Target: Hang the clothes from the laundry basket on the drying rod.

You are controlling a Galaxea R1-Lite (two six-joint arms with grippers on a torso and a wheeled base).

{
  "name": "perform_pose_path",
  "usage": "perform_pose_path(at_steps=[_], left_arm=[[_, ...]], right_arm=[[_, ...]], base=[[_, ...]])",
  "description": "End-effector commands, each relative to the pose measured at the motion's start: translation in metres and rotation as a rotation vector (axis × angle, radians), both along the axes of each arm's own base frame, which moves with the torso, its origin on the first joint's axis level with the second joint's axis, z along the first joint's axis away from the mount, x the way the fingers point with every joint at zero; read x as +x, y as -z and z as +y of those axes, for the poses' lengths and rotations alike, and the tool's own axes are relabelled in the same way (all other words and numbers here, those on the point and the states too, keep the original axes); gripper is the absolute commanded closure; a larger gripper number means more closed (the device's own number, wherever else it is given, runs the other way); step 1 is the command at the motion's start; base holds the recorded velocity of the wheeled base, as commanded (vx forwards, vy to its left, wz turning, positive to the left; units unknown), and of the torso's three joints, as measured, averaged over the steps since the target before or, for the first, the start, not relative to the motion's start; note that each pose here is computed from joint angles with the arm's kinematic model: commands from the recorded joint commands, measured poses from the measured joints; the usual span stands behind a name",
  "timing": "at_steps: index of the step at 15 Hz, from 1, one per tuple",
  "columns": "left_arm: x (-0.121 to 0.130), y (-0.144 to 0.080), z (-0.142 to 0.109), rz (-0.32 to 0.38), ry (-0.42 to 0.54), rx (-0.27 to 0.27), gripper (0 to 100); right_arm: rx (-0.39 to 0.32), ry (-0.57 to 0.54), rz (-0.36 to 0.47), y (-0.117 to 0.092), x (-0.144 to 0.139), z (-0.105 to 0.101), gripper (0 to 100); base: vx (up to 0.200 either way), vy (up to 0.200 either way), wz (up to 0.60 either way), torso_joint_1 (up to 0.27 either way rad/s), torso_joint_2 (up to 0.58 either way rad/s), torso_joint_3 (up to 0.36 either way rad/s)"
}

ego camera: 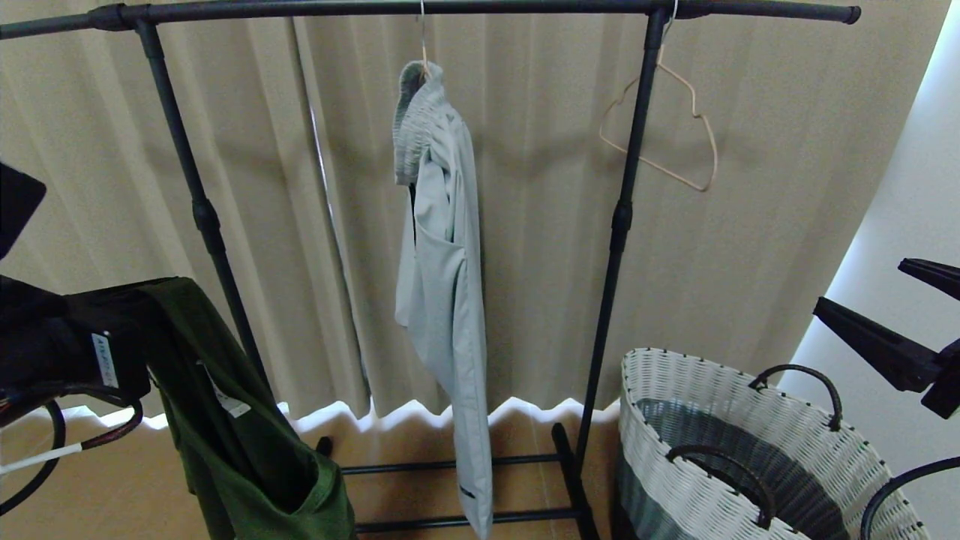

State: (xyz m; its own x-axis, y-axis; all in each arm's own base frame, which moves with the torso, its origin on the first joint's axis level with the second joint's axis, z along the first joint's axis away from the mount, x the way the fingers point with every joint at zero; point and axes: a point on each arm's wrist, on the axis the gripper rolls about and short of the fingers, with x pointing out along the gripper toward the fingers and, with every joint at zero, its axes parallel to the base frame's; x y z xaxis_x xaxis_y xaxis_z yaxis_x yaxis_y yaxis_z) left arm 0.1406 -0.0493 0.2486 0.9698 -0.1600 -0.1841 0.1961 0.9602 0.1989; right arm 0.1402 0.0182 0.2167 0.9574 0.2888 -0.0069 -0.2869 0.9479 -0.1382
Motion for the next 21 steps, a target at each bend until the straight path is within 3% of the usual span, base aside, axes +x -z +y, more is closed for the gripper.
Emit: perform_pose_path(at_steps=[1,17,21], left_arm=[[0.0001,0.0002,-0.0001,0.001,0.0,0.002,100],[0.0007,0.002,-0.0004,0.007,0.002,0.011,100],[-0.0012,0.0079,0.0003,0.022,0.004,0.029,100]], right_arm=[[0.005,0.0,0.004,0.0002,0.0006,0.0001,0],[0.003,0.008,0.022,0.0033,0.001,-0.0006,0],[-0.047,0.068,0.074,0.0085,0.0021,-0.0097,0]], base=[[0.0,0.0,0.0,0.071,-0.23,-0.3],[0.0,0.0,0.0,0.153,-0.47,-0.31],[0.0,0.0,0.0,0.221,-0.51,-0.298]])
